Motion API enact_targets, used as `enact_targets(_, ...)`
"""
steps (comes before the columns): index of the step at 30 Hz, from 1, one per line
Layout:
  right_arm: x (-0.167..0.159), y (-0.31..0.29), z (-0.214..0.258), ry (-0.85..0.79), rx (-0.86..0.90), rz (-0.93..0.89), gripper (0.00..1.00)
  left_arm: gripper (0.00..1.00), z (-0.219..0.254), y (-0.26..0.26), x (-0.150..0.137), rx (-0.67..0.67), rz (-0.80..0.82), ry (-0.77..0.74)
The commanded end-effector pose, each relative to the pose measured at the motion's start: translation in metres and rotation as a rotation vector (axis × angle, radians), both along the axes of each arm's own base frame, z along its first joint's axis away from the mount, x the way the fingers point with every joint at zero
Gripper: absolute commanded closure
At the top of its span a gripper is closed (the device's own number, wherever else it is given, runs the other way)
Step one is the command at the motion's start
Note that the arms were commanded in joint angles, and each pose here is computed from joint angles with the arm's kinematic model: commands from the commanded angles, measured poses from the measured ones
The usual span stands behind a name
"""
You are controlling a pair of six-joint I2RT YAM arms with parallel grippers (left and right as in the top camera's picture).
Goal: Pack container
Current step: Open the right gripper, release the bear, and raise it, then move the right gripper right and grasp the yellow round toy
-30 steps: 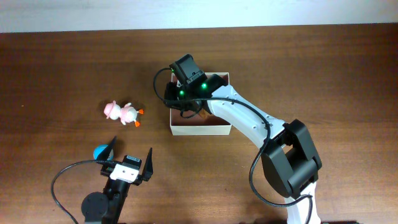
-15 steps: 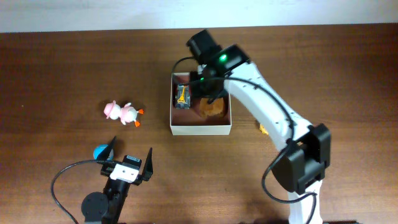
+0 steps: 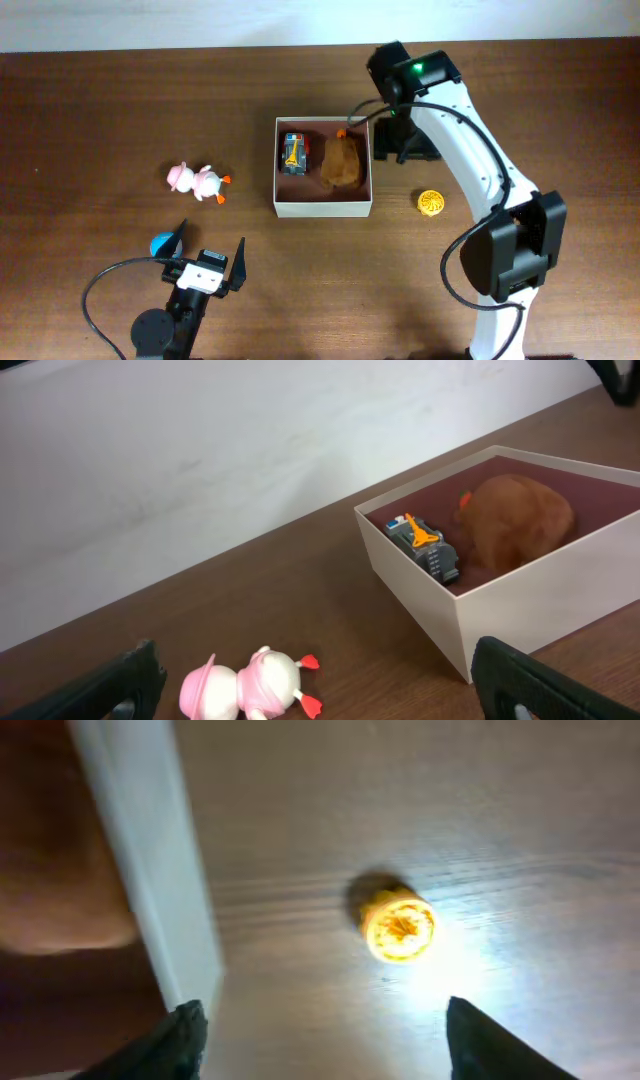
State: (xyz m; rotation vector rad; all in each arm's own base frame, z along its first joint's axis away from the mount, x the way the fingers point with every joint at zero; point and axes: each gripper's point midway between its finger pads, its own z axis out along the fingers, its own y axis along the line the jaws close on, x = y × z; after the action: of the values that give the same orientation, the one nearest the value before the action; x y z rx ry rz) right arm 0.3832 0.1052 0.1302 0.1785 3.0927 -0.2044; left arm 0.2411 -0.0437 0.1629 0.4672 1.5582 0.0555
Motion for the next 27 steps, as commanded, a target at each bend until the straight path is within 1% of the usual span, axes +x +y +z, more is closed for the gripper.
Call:
enact_targets(1,-0.010,-0.016,-0.011,0.042,-0.028,-0.022,0.24,0.00,-0.001,0.001,0.000,0.005,0.007,-0.001)
enact_targets(7,-0.028,-0.027,-0.054,0.129,-0.025,-0.033,0.22,0.00,-0.001,0.001,0.000,0.005,0.007,-0.001)
enact_targets(14,-0.038,-0.041,-0.085,0.177,0.040,-0.075,0.22,0.00,-0.001,0.001,0.000,0.004,0.007,-0.001)
enact_targets(21,-0.044,-0.052,-0.106,0.197,0.100,-0.088,0.21,0.00,-0.001,0.001,0.000,0.004,0.007,-0.001)
enact_targets(27,-0.046,-0.048,-0.128,0.181,0.174,-0.076,0.22,0.00,-0.001,0.001,0.000,0.005,0.007,-0.002)
